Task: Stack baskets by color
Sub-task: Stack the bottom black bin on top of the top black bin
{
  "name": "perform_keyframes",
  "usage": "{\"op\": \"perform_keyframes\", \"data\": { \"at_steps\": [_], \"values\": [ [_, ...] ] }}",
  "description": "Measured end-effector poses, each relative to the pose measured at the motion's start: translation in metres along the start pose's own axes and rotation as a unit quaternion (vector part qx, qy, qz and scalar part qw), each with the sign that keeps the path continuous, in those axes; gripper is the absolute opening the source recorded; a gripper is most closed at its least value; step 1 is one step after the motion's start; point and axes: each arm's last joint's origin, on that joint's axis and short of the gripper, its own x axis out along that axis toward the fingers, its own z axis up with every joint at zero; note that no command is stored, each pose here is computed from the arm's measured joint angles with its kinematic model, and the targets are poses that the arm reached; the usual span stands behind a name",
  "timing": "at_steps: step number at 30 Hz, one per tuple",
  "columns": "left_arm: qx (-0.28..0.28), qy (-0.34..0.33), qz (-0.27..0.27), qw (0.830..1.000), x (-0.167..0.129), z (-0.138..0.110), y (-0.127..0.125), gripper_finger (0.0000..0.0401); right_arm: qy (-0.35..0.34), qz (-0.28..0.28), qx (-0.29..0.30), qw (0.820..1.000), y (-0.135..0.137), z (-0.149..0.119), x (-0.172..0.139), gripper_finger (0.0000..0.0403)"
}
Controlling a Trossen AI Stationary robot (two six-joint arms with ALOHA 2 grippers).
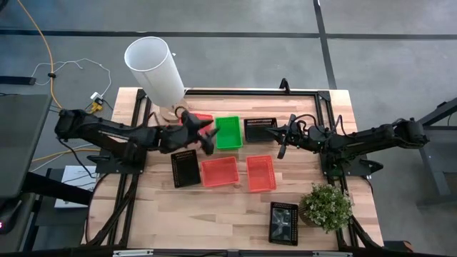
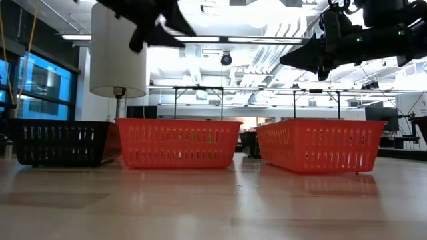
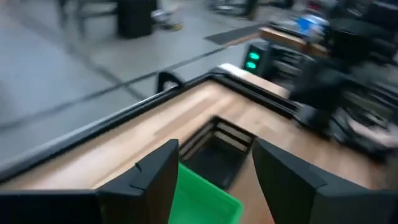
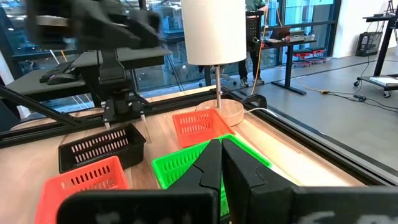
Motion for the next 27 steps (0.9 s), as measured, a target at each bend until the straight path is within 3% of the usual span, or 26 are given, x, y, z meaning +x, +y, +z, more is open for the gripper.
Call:
{"op": "perform_keyframes", "data": {
  "at_steps": [4,8,14,22,27],
  "values": [
    [0.083,-0.024,-0.055,0.995,-0.026,-0.005,-0.014,0.0188,0.0,0.0,0.0,1.0,0.0,0.0,0.0,0.0],
    [0.117,-0.036,-0.105,0.987,-0.045,-0.017,-0.01,0.0181,0.0,0.003,0.002,1.0,0.0,0.0,0.0,0.0],
    [0.127,-0.075,-0.169,0.974,-0.055,-0.035,0.02,0.017,-0.008,0.02,0.016,1.0,0.001,0.002,0.0,0.0],
    [0.145,-0.167,-0.267,0.938,-0.064,-0.069,0.049,0.0161,-0.024,0.027,0.022,0.999,0.002,0.005,0.0,0.0],
    [0.109,-0.148,-0.239,0.953,-0.064,-0.082,0.063,0.016,-0.024,0.027,0.03,0.999,0.002,0.005,0.0,0.0]
  ]
}}
